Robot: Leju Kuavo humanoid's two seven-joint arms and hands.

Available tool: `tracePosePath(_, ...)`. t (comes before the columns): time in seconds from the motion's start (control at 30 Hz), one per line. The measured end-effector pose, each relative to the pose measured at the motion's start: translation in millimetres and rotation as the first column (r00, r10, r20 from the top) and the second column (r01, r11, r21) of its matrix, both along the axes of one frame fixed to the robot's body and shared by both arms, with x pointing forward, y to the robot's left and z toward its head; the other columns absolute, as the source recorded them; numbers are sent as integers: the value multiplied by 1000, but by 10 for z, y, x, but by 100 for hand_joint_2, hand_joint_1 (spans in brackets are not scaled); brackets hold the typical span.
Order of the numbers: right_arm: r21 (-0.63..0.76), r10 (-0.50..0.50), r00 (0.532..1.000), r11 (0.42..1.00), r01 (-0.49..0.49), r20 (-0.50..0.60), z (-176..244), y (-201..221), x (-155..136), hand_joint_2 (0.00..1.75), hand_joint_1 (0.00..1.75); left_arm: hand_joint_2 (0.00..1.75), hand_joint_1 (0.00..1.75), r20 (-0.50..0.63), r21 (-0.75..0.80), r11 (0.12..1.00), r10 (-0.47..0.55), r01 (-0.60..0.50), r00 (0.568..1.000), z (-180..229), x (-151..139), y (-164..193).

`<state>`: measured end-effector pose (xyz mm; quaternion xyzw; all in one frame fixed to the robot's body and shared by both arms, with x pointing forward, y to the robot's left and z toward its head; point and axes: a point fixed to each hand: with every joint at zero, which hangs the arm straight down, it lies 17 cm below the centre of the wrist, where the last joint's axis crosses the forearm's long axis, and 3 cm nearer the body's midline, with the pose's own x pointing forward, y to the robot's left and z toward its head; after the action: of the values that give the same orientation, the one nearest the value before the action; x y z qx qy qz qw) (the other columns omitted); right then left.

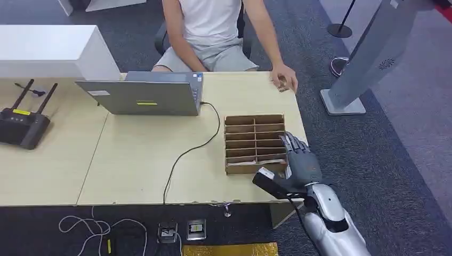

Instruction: Pass the card to the sensor for recognition and then transmit it.

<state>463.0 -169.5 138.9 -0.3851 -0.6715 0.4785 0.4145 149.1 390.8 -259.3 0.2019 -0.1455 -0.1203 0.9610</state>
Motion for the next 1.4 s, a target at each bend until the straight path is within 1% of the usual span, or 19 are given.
tracePosePath(0.03,2,2,1000,1000,-2,-2,-11,12,8,175,161,0,0,0,0,1000,0,0,1000,0,0,0)
tracePosePath(0.07,6,5,1000,1000,-5,-2,-10,26,15,175,173,0,0,0,0,1000,0,0,1000,0,-1,0)
tracePosePath(0.1,13,7,1000,1000,-7,-5,-15,41,27,175,175,0,0,0,0,1000,0,0,1000,0,0,1)
tracePosePath(0.73,50,22,1000,999,-21,-21,-4,180,197,175,175,0,0,0,-6,1000,9,-9,1000,-4,-2,-25)
tracePosePath(1.4,54,-3,1000,999,5,-31,-109,33,260,175,175,0,0,1,-6,1000,9,-9,1000,-6,-3,-39)
